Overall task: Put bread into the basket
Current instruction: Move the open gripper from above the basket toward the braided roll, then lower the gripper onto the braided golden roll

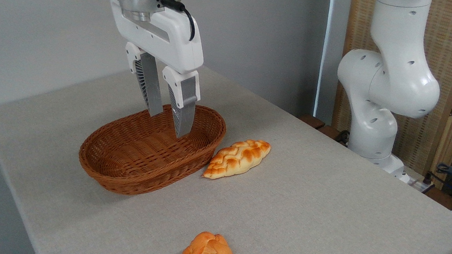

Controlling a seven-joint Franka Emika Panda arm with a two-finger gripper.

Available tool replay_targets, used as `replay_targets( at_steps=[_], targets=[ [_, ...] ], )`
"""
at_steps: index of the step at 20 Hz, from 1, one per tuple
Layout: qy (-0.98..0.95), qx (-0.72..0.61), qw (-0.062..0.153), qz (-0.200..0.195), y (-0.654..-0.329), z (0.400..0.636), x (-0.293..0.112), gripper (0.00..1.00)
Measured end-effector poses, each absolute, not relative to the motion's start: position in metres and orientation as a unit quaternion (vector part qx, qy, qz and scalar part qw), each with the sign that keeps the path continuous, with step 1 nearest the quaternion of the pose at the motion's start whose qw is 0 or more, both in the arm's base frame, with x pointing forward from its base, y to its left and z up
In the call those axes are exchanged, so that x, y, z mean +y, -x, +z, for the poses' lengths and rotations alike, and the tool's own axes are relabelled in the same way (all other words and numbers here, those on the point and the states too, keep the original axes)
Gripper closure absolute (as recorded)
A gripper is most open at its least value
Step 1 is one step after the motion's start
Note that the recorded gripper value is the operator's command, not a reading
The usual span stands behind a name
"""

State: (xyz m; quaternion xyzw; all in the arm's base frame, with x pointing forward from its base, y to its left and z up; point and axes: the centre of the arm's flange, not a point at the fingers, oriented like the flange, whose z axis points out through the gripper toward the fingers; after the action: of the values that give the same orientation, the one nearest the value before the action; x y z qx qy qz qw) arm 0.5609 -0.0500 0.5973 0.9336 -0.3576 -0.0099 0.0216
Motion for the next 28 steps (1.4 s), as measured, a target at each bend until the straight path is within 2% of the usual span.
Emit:
replay_targets(
  at_steps=[12,18,22,28],
  targets=[
    [-0.934,-0.358,0.017,0.005,-0.562,0.605,-0.051,0.0],
    [-0.932,-0.361,0.013,0.014,-0.551,0.593,-0.054,0.0],
    [-0.929,-0.369,0.008,0.019,-0.511,0.565,-0.063,0.0],
    [-0.924,-0.382,0.01,-0.012,-0.426,0.524,-0.067,0.0]
  ],
)
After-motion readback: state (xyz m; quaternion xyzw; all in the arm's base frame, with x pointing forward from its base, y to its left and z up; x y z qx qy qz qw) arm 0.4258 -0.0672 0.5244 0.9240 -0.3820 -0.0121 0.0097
